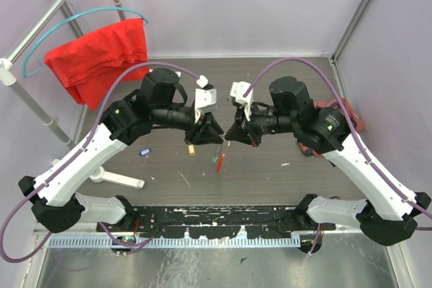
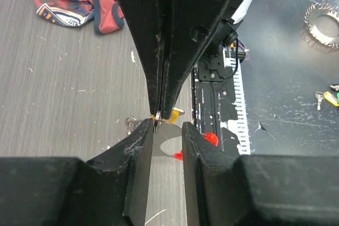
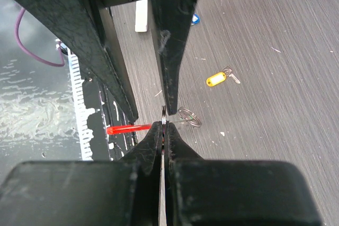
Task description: Put the keys on the keyring
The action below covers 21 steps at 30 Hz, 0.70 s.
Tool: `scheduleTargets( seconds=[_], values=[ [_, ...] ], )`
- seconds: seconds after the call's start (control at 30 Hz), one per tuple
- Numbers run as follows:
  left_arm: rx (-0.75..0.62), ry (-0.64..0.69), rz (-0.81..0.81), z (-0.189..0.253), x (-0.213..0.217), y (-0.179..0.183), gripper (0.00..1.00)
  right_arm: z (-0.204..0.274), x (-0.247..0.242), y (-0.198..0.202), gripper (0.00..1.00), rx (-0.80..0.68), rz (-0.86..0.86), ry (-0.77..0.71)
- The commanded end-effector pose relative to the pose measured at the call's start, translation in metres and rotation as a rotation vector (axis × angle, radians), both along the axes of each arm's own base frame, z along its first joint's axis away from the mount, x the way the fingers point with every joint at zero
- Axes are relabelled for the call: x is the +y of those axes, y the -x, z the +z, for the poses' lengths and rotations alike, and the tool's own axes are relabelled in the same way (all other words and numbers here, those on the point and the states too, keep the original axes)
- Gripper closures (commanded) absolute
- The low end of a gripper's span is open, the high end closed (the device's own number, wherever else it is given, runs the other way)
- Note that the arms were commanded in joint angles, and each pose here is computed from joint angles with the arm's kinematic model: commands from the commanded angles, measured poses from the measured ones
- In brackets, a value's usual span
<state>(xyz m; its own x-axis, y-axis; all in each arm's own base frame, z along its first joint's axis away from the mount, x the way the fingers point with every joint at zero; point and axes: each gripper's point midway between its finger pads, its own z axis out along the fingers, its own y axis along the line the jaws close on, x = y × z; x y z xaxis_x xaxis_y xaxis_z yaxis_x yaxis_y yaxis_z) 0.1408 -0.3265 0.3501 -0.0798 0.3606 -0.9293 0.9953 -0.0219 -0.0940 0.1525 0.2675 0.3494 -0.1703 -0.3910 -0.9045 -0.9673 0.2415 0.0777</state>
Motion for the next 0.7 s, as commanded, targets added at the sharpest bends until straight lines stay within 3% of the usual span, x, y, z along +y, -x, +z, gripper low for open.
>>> scheduleTargets(
  seconds=[0.0, 0.13, 0.37, 0.67],
  values=[
    [-0.046, 0.049, -0.002, 0.02, 0.008, 0.008, 0.69, 0.032, 0.001, 0.003, 0.99, -0.084, 0.012, -0.084],
    [-0.044, 0.053, 0.0, 0.02, 0.006, 0.006, 0.76, 0.031, 0.002, 0.004, 0.99, -0.079, 0.021, -0.086],
    [-0.036, 0.058, -0.01, 0.02, 0.003, 0.006, 0.71, 0.035, 0.004, 0.005, 0.99, -0.079, 0.03, -0.105],
    [-0.006, 0.052, -0.025, 0.015, -0.005, 0.004, 0.75, 0.035, 0.007, 0.005, 0.99, -0.077, 0.036, -0.112]
  ],
)
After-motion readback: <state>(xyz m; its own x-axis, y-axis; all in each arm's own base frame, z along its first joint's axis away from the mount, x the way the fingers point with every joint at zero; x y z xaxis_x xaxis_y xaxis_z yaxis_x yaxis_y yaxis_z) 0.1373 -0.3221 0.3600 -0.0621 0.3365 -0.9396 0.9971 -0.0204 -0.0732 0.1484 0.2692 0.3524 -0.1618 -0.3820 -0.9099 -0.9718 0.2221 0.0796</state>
